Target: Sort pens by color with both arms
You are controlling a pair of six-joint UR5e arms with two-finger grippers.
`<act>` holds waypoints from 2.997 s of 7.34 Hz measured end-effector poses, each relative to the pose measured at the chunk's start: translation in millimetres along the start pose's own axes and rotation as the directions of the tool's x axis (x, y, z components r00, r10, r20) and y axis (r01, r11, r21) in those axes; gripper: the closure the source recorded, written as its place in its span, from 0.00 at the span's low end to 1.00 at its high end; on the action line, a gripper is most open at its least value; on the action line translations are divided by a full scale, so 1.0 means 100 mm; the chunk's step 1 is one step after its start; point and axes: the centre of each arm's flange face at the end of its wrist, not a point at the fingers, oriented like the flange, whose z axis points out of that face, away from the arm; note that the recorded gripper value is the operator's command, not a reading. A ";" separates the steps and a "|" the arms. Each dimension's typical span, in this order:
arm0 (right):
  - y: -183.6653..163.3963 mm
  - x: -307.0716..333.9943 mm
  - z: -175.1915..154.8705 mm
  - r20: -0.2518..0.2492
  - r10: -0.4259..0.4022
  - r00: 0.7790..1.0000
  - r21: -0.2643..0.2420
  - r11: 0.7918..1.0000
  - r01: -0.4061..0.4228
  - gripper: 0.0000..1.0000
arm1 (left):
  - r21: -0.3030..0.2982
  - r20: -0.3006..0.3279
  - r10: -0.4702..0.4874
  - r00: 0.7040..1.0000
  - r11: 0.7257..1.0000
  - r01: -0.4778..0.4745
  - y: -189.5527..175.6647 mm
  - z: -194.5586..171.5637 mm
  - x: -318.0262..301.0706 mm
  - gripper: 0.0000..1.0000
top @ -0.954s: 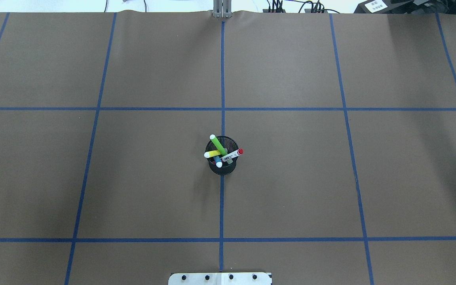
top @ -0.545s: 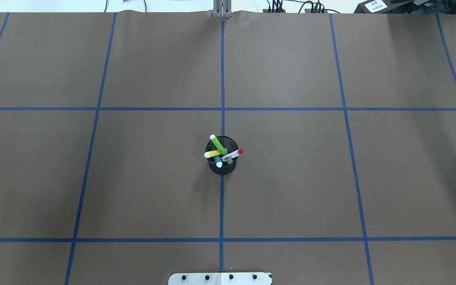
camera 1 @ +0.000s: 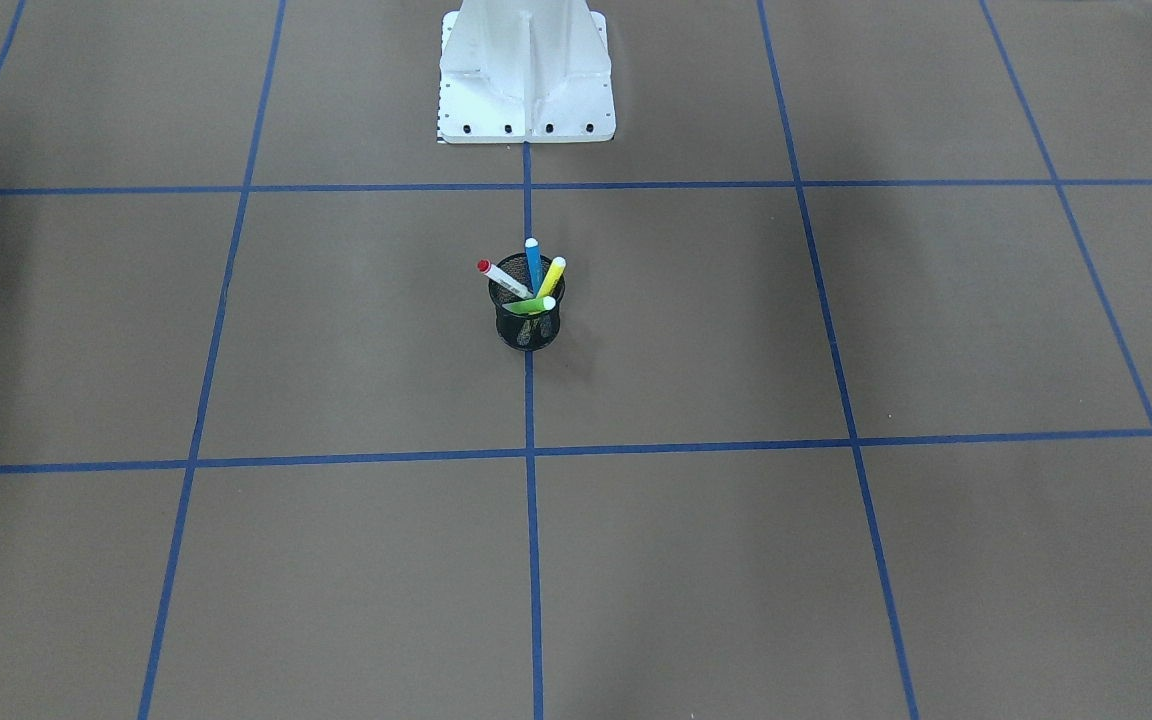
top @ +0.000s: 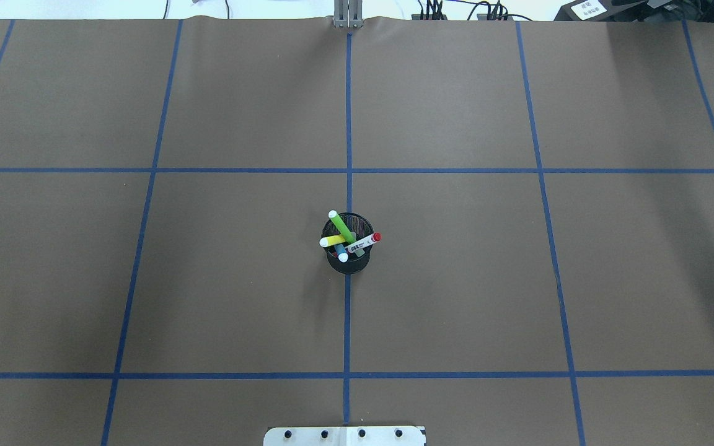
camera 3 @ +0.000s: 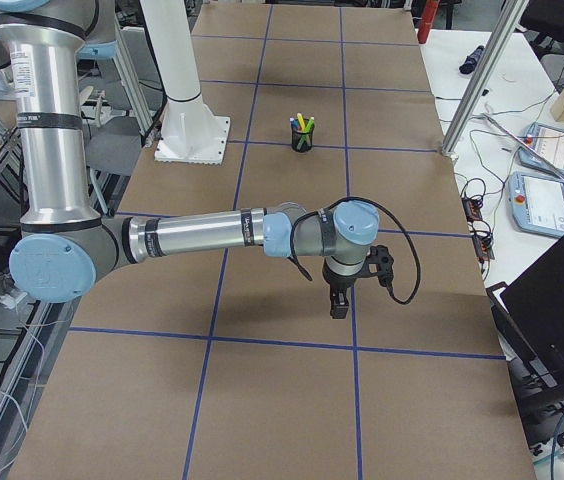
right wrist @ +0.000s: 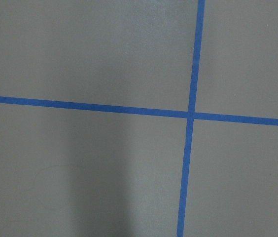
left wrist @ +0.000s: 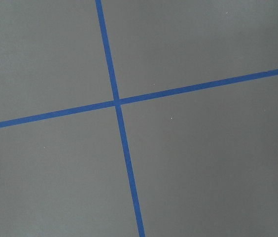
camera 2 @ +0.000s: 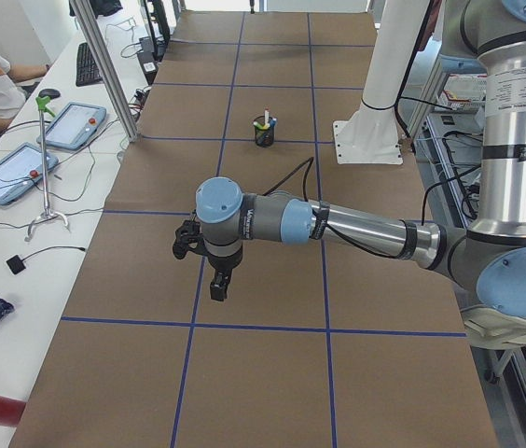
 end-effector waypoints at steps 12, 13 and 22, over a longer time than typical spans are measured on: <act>0.02 -0.10 0.01 0.014 -0.032 0.999 0.016 0.999 0.032 0.01 | 0.013 -0.033 -0.001 0.999 1.000 0.002 -0.02 -0.02 0.06 0.00; 0.02 -0.15 0.01 0.035 -0.043 0.998 0.022 0.999 0.043 0.01 | 0.012 -0.032 -0.002 0.999 1.000 0.002 -0.01 -0.02 0.05 0.00; 0.08 -3.90 -0.02 0.158 -0.033 0.987 0.173 0.985 0.005 0.01 | 0.003 -0.034 -0.019 0.999 1.000 0.019 -0.02 0.02 0.05 0.00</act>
